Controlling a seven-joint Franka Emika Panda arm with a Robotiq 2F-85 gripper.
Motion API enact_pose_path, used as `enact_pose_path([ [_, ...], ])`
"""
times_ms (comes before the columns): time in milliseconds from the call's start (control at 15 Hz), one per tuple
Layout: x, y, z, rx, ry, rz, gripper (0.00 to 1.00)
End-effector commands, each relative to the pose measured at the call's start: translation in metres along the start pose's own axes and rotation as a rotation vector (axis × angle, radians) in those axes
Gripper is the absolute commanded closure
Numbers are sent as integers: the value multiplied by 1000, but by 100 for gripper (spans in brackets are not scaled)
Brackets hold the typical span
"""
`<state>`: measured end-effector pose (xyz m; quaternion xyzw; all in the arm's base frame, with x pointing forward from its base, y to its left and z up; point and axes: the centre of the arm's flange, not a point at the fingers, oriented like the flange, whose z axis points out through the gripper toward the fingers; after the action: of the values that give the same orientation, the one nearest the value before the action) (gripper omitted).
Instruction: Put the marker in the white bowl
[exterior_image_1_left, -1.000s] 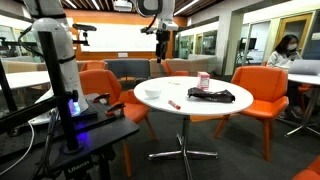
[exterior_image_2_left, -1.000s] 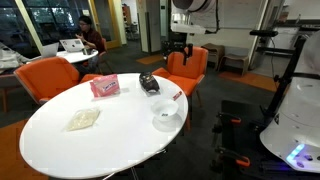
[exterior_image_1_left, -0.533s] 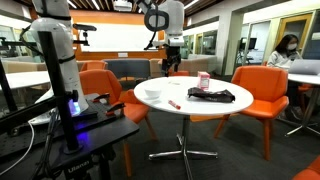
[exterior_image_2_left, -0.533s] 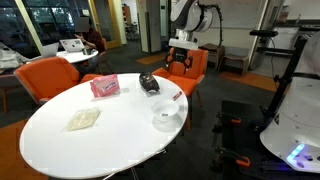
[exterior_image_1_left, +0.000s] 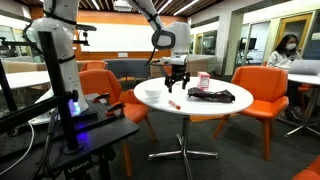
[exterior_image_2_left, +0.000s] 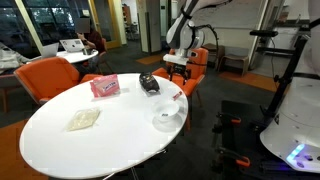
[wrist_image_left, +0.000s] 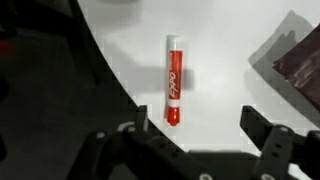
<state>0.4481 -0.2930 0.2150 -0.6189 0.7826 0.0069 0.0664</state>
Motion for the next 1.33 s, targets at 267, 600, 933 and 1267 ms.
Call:
enact_pose_path([
  [267,25,-7,38,-54,15,117,3],
  [600,34,-4,49,-71,43,94,8],
  [933,27,-9,54,-88,62,53,26],
  [1267,18,-15,66,-111,79,11,33],
])
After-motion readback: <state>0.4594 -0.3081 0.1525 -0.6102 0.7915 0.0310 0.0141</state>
